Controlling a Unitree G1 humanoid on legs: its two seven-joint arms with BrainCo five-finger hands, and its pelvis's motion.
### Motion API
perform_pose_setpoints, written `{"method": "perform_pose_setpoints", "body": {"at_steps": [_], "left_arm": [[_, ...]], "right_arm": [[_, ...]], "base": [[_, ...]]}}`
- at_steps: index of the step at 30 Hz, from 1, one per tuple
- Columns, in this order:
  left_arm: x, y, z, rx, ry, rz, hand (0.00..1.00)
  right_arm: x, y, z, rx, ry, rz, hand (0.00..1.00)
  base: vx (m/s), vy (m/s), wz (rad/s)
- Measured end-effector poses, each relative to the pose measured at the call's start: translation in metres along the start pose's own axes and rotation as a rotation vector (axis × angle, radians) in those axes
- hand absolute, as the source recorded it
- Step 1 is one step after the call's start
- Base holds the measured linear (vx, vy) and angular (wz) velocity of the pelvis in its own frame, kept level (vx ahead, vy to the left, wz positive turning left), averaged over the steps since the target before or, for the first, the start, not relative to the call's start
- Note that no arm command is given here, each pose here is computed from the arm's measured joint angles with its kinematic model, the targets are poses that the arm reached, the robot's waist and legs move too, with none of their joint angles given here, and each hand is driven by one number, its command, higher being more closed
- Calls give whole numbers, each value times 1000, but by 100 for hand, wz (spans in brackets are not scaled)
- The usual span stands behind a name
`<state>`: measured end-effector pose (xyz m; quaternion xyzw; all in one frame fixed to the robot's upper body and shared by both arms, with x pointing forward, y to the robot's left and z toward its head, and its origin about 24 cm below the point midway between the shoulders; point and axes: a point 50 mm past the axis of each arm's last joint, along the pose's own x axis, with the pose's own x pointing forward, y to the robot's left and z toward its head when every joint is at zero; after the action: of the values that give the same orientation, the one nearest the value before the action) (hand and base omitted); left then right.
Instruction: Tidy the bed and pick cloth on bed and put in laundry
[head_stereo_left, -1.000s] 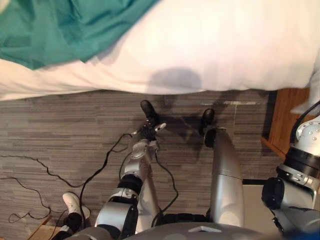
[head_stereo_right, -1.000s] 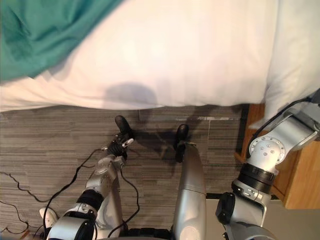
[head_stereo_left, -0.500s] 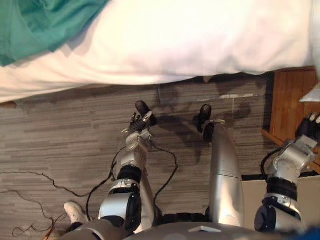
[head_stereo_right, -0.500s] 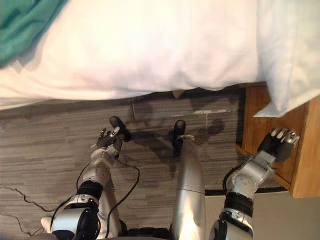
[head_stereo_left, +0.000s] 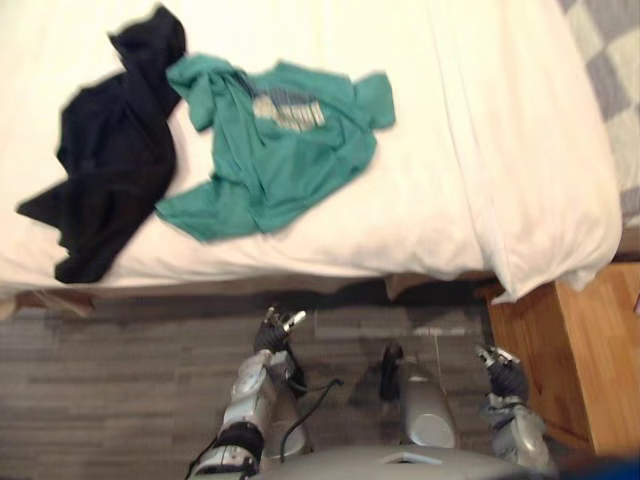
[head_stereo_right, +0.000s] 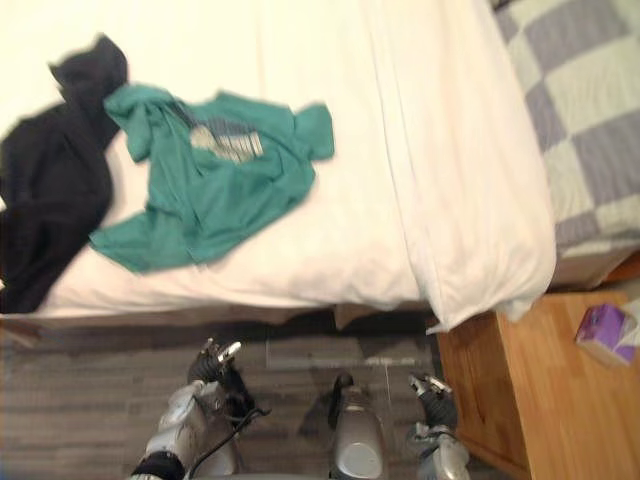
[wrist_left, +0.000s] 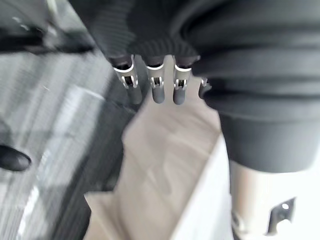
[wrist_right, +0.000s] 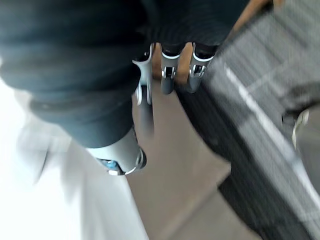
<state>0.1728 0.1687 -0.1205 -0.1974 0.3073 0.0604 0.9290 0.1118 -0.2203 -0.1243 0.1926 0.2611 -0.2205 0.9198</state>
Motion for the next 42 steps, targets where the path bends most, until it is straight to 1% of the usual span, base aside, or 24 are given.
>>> {"method": "perform_pose_setpoints", "body": {"at_steps": [2, 4, 7, 11, 12, 15, 17, 18, 20, 23, 24, 25, 26, 27, 28, 29, 30, 32, 33, 35, 36, 37, 39, 42], "left_arm": [[-12, 12, -23, 6, 82, 23, 0], [-19, 20, -34, 5, 128, 67, 0], [-23, 35, -39, 40, 179, 159, 0], [-27, 41, -38, -6, 147, 274, 0], [-29, 41, -40, -11, 150, 284, 0], [-35, 62, -31, -32, 99, 362, 0], [-44, 66, -41, -76, 92, 414, 0], [-48, 68, -45, -77, 99, 422, 0], [-52, 68, -45, -39, 80, 408, 0], [-51, 68, -47, -19, 95, 387, 0], [-56, 75, -50, -14, 121, 416, 0], [-65, 84, -58, -7, 169, 452, 0], [-68, 87, -60, -1, 184, 459, 0], [-67, 87, -61, 27, 210, 449, 0], [-63, 84, -59, 72, 225, 412, 0], [-53, 74, -55, 136, 239, 336, 0], [-47, 68, -51, 151, 232, 300, 0], [-29, 47, -41, 182, 212, 200, 0], [-22, 35, -40, 194, 222, 161, 0], [-18, 20, -42, 272, 236, 84, 0], [-16, 17, -41, 281, 229, 75, 0], [-17, 19, -40, 291, 230, 85, 0], [-21, 20, -42, 283, 225, 88, 0], [-21, 18, -32, 238, 132, 77, 0]], "right_arm": [[-8, -6, -17, 4, 74, -18, 0], [-15, -10, -28, 12, 123, -36, 0], [-29, -18, -48, 33, 206, -76, 0], [-28, -24, -45, 26, 230, -99, 0], [-27, -24, -45, 26, 233, -103, 0], [-27, -18, -48, -14, 258, -106, 0], [-26, -23, -45, -49, 258, -103, 0], [-28, -26, -45, -52, 259, -108, 0], [-35, -31, -51, -46, 280, -113, 0], [-46, -35, -62, -26, 325, -143, 0], [-47, -34, -65, -8, 323, -176, 0], [-45, -36, -63, -27, 327, -174, 0], [-44, -35, -63, -45, 335, -150, 0], [-43, -30, -67, -86, 362, -94, 0], [-43, -25, -68, -112, 371, -50, 0], [-40, -21, -65, -171, 366, 34, 0], [-39, -19, -64, -200, 364, 71, 0], [-35, -11, -61, -305, 369, 201, 0], [-32, -14, -56, -350, 363, 247, 0], [-24, -9, -47, -392, 328, 296, 0], [-23, -4, -47, -395, 325, 319, 0], [-18, 11, -44, -412, 314, 375, 0], [-13, 27, -41, -425, 288, 417, 0], [-6, 58, -34, -471, 244, 497, 0]], "base": [[223, 153, -18], [166, 120, 10], [121, 22, 64], [-32, 69, 39], [-62, 119, 26], [-86, 50, -4], [-101, 116, -69], [-95, 222, -38], [-138, 476, -4], [-63, 682, 15], [-24, 766, -61], [-26, 766, -72], [-28, 722, -78], [-43, 605, -33], [-58, 652, 16], [-25, 467, 50], [1, 324, 79], [-3, 255, 75], [-26, 244, 93], [56, 181, 115], [64, 74, 109], [-29, -34, 76], [-83, -57, 45], [-107, 3, 10]]}}
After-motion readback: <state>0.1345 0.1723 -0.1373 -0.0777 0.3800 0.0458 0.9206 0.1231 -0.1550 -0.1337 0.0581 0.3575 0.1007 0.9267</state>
